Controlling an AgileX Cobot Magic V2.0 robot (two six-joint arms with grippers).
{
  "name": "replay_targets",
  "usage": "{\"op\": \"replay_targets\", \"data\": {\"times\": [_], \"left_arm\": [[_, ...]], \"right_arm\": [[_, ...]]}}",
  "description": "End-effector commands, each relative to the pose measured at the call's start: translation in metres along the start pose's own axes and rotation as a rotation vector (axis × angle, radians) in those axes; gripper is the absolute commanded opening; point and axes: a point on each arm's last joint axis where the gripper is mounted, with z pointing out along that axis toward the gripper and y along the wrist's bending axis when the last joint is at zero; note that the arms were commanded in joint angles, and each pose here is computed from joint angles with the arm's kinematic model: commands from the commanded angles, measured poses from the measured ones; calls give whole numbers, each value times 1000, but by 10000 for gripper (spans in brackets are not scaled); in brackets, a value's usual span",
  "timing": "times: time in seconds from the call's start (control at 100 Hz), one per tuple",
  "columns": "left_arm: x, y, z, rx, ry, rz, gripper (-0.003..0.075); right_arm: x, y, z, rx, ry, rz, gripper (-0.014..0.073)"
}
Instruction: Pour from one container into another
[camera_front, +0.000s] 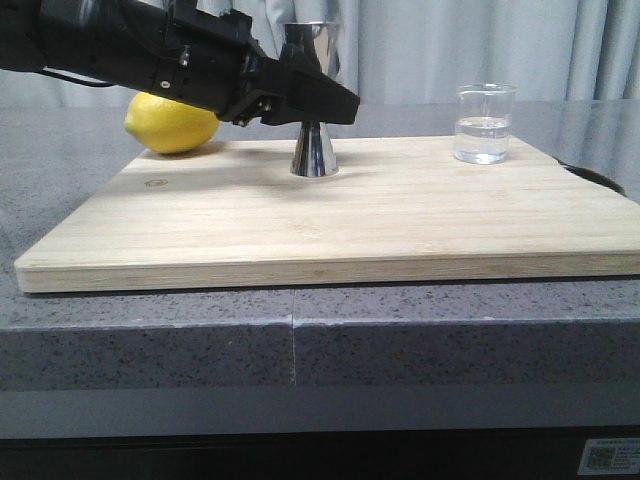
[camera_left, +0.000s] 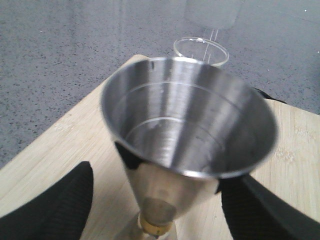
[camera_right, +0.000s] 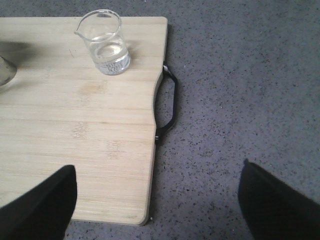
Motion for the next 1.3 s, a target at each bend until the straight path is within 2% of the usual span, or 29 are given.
{"op": "replay_targets", "data": {"times": [0.0, 0.37, 0.66, 0.79, 0.96, 1.08, 1.29], "left_arm": [[-33, -10, -9, 19, -109, 23, 484], [-33, -11, -9, 33, -114, 24, 182], [-34, -12, -9, 41, -117, 25, 19], [-34, -12, -9, 42, -117, 25, -19], [-34, -13, -9, 48, -119, 27, -19], [-35, -15, -9, 70, -132, 84, -18], [-35, -16, -9, 77, -138, 102, -19]], "right_arm": [[-16, 1, -6, 6, -102, -13, 595], [-16, 0, -6, 6, -106, -13, 595], [-17, 0, -6, 7, -109, -13, 595], [-17, 1, -6, 7, -112, -28, 595], [-23, 5, -9, -19, -151, -64, 595], [-29, 12, -11, -57, -208, -81, 595], [-38, 25, 7, -109, -263, -109, 594]]}}
